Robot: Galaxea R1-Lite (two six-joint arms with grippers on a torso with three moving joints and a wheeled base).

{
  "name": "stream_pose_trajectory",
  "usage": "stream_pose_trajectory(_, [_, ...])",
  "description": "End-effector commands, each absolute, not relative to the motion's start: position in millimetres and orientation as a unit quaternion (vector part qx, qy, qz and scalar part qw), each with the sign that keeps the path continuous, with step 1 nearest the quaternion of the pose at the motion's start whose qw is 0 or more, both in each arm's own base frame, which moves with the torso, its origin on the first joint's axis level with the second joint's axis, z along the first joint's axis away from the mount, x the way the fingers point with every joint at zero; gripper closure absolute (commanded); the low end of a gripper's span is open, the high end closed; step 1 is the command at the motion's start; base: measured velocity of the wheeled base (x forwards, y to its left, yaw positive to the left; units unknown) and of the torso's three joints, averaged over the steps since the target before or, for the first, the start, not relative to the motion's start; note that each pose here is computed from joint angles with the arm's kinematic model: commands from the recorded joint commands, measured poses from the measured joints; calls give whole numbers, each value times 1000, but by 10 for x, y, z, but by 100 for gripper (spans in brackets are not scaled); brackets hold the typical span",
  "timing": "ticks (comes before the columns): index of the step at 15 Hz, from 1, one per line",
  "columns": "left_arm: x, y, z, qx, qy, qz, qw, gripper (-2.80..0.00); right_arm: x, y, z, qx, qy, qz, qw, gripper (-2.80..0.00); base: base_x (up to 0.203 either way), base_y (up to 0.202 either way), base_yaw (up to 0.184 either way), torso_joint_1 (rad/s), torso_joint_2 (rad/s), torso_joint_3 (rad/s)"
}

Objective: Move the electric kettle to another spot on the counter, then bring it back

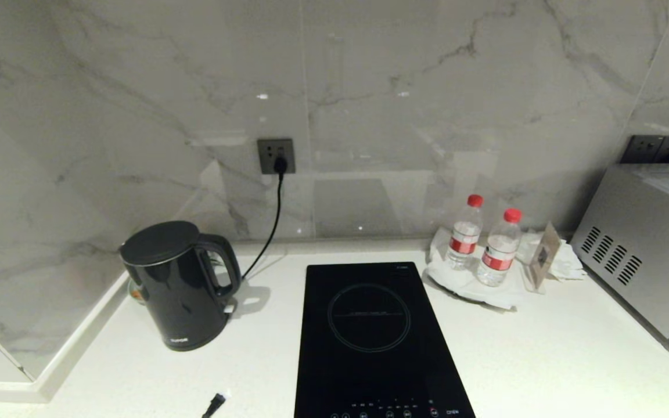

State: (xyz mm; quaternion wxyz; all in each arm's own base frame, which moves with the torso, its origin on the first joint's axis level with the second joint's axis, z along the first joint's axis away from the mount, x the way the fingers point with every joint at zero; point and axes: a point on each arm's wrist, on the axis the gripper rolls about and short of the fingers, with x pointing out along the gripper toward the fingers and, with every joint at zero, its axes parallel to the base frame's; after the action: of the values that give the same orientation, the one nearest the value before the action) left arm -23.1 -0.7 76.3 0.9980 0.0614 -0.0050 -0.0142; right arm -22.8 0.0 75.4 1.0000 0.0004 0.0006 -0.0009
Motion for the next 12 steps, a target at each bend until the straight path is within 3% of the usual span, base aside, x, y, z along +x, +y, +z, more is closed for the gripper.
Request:
stream_pose_trajectory(1, [-228, -8, 764, 67, -3, -16, 998, 0, -227, 0, 755, 1, 1, -1, 1000, 0, 0, 0, 0, 1, 0, -166])
stream_pose_trajectory(12, [-228, -7, 763, 64, -2, -14, 998, 0, -228, 0, 754, 0, 1, -1, 1000, 0, 0, 0, 0, 3, 2, -191])
